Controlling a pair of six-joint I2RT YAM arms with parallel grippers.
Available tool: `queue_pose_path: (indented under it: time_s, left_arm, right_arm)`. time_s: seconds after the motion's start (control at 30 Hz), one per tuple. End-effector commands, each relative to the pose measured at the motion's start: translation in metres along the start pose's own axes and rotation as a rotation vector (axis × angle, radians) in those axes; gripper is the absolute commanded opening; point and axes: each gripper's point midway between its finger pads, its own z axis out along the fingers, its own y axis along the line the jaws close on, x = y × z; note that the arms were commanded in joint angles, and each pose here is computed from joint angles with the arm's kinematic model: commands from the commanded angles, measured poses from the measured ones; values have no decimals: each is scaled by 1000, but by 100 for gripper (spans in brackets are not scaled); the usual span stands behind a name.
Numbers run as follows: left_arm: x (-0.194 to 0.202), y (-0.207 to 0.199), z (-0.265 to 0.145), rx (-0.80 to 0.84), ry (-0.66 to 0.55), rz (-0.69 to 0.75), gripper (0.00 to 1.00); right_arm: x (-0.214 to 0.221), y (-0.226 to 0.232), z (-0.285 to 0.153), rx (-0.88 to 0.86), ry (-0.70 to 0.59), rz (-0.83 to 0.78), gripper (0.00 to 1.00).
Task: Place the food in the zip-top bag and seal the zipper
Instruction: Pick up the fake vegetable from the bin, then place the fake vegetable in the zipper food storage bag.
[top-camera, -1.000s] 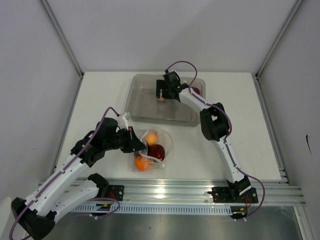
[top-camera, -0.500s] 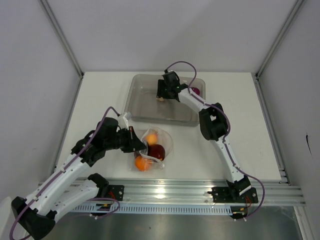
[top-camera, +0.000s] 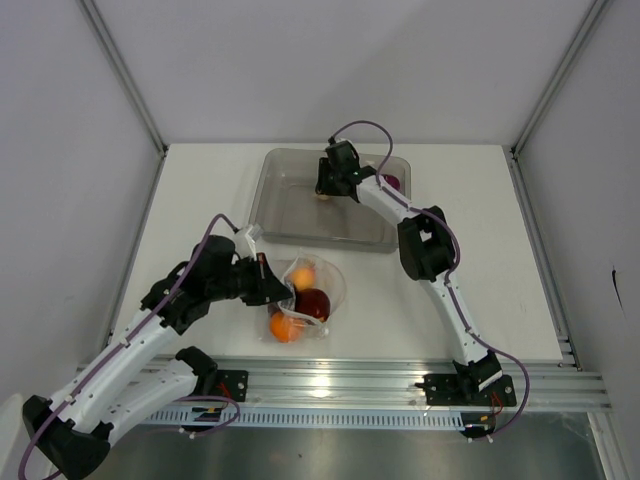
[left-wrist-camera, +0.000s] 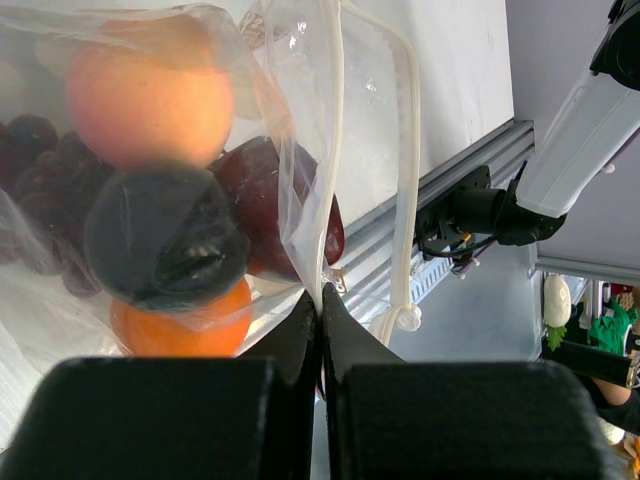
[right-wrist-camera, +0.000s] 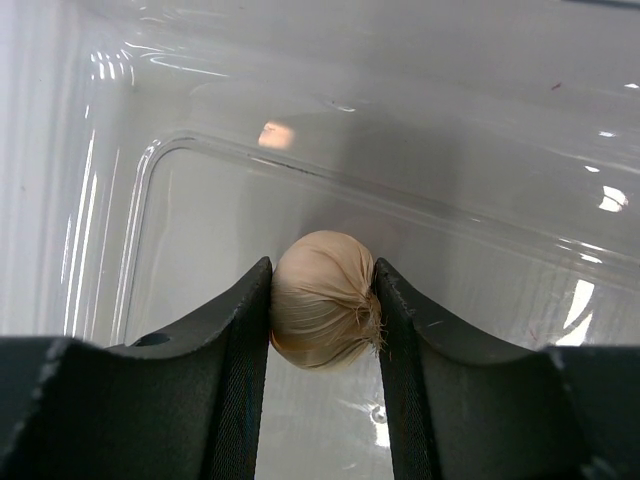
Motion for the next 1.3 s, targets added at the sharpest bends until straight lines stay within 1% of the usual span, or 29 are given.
queue_pose_path:
  time_s: [0.0, 0.07, 0.17, 0.2, 0.27, 0.3, 0.33, 0.37, 0.4, 0.43, 0.47, 0.5, 0.53, 0.6, 0.63, 0.67, 0.7, 0.73, 0.77, 0.8, 0.83, 0.93, 0.97, 1.03, 1.07, 1.17, 1.2, 1.27]
  left_arm:
    - [-3, -1, -4, 4, -21, 5, 1]
    - [-5, -3, -4, 9, -24, 6, 1]
    - [-5, -5, -4, 18, -22, 4, 1]
    - [-6, -7, -4, 26, -23, 5, 1]
    - [-6, -6, -3, 25, -22, 2, 1]
    - [-5, -6, -2, 25, -20, 0, 1]
    - [-6, -7, -1, 29, -22, 2, 1]
    - [-8, -8, -1, 33, -24, 2, 1]
    - [-8, -9, 0, 40, -25, 0, 1]
    - [-7, -9, 1, 43, -19, -1, 1]
    - [-7, -10, 1, 46, -18, -2, 1]
    - [-8, -11, 1, 51, -20, -2, 1]
    - [-8, -12, 1, 54, -20, -2, 1]
    - [-9, -12, 1, 57, -21, 1, 1]
    - [-9, -12, 1, 56, -22, 1, 0]
    - [-10, -12, 1, 54, -22, 1, 1]
    - [-10, -13, 1, 56, -23, 5, 1]
    - [-9, -12, 1, 55, -19, 4, 1]
    - [-9, -12, 0, 55, -21, 7, 0]
    - [-10, -12, 0, 54, -24, 6, 1]
    - [-9, -12, 0, 54, -22, 5, 1]
    - [-9, -13, -1, 62, -25, 9, 1]
    - [-9, -13, -1, 61, -23, 8, 1]
    - [-9, -13, -2, 61, -26, 9, 1]
    - [-9, -13, -2, 60, -27, 9, 1]
    - [-10, -13, -2, 60, -29, 9, 0]
    - [-10, -13, -2, 58, -29, 7, 0]
    - [-11, -15, -2, 63, -30, 7, 1]
  right_arm:
    - [-36, 13, -21, -34, -66, -2, 18]
    - [-51, 17, -36, -42, -89, -8, 16]
    - [-56, 17, -54, -35, -89, -14, 16]
    - [-60, 17, -69, -37, -95, -16, 16]
    - [-62, 19, -86, -45, -95, -26, 16]
    - [-73, 26, -108, -64, -116, -27, 15]
    - [-58, 19, -111, -49, -81, -33, 15]
    - [-59, 18, -121, -49, -84, -33, 13]
    - [-74, 26, -148, -72, -131, -37, 13]
    - [-54, 20, -151, -74, -88, -42, 13]
    - [-52, 20, -162, -83, -89, -45, 13]
    - [-63, 26, -189, -109, -129, -56, 13]
    - [-47, 19, -193, -95, -98, -73, 11]
    - [-40, 15, -214, -85, -87, -90, 11]
    - [-44, 21, -238, -103, -114, -97, 11]
    - [-25, 15, -241, -94, -79, -107, 11]
    - [-20, 15, -251, -99, -77, -112, 11]
    - [-21, 26, -276, -140, -109, -128, 11]
    - [-1, 22, -281, -141, -76, -142, 11]
    - [5, 25, -290, -153, -75, -153, 11]
    - [7, 36, -314, -196, -104, -170, 11]
    - [39, 42, -336, -245, -69, -191, 10]
    - [44, 54, -356, -294, -88, -202, 10]
    - [66, 61, -366, -331, -54, -203, 10]
    - [77, 73, -374, -368, -40, -220, 10]
    - [94, 89, -390, -429, -20, -216, 10]
    - [103, 101, -397, -464, -8, -232, 11]
    - [111, 109, -397, -476, 3, -235, 12]
